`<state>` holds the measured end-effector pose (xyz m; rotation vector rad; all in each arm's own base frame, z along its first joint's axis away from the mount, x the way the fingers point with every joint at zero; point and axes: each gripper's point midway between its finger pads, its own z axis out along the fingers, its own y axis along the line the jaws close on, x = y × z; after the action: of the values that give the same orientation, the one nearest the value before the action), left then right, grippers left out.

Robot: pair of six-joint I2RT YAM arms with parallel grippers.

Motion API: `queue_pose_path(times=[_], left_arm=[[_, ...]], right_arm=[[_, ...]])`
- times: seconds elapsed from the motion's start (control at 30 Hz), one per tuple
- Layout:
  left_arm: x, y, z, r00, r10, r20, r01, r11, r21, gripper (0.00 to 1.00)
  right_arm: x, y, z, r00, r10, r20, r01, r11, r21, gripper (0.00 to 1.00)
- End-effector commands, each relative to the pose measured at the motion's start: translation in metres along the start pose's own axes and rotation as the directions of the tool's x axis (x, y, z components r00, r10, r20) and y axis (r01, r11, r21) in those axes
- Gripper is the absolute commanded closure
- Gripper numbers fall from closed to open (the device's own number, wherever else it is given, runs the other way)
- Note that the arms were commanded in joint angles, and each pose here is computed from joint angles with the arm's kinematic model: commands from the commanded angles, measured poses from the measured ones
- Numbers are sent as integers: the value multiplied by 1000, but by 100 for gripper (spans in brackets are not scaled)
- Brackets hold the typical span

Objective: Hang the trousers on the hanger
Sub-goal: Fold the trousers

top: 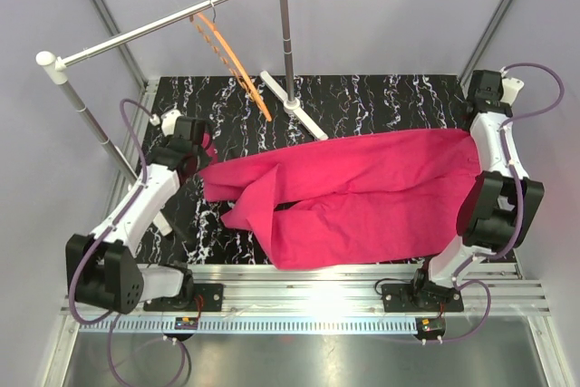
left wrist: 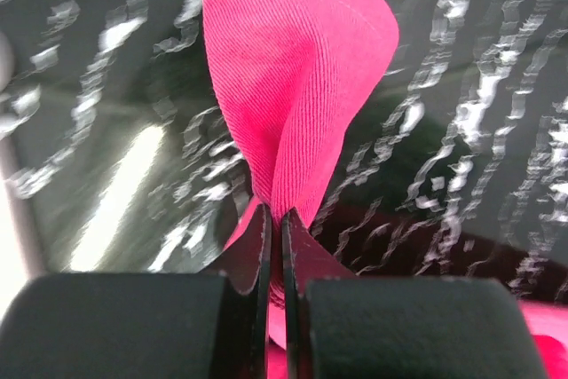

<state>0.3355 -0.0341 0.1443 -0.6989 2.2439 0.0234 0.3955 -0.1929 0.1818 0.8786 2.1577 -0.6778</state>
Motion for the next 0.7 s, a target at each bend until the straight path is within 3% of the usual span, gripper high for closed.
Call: queue_pose_path(times=[0.0, 0.1, 0.13, 0.3, 0.47, 0.6, 0.67], left_arm=[[6, 54, -33, 1000, 7, -21, -11, 978, -207, 100], [9, 81, -57, 1000, -19, -11, 14, 956, -293, 100], [10, 89, -63, 999, -49, 2, 47, 946, -319, 95], [12, 110, -84, 1000, -5, -22, -4, 923, -385, 94], [19, 101, -55, 990, 84, -117, -125, 904, -408, 92], [39, 82, -7, 952, 140, -271, -247, 874, -419, 92], [32, 70, 8, 947, 148, -285, -263, 866, -425, 93]], right_arm=[[-10, -11, -24, 998, 53, 38, -52, 998, -24, 100], [-7, -13, -29, 997, 63, 39, -61, 997, -38, 100], [-5, -14, -30, 997, 62, 37, -60, 997, -37, 100], [-6, -13, -29, 998, 60, 32, -59, 998, -39, 100], [-6, -6, -18, 998, 56, 27, -56, 998, -29, 100], [-5, -2, -6, 998, 53, 22, -53, 999, -11, 100], [-2, 3, 3, 999, 47, 12, -47, 999, -5, 100]])
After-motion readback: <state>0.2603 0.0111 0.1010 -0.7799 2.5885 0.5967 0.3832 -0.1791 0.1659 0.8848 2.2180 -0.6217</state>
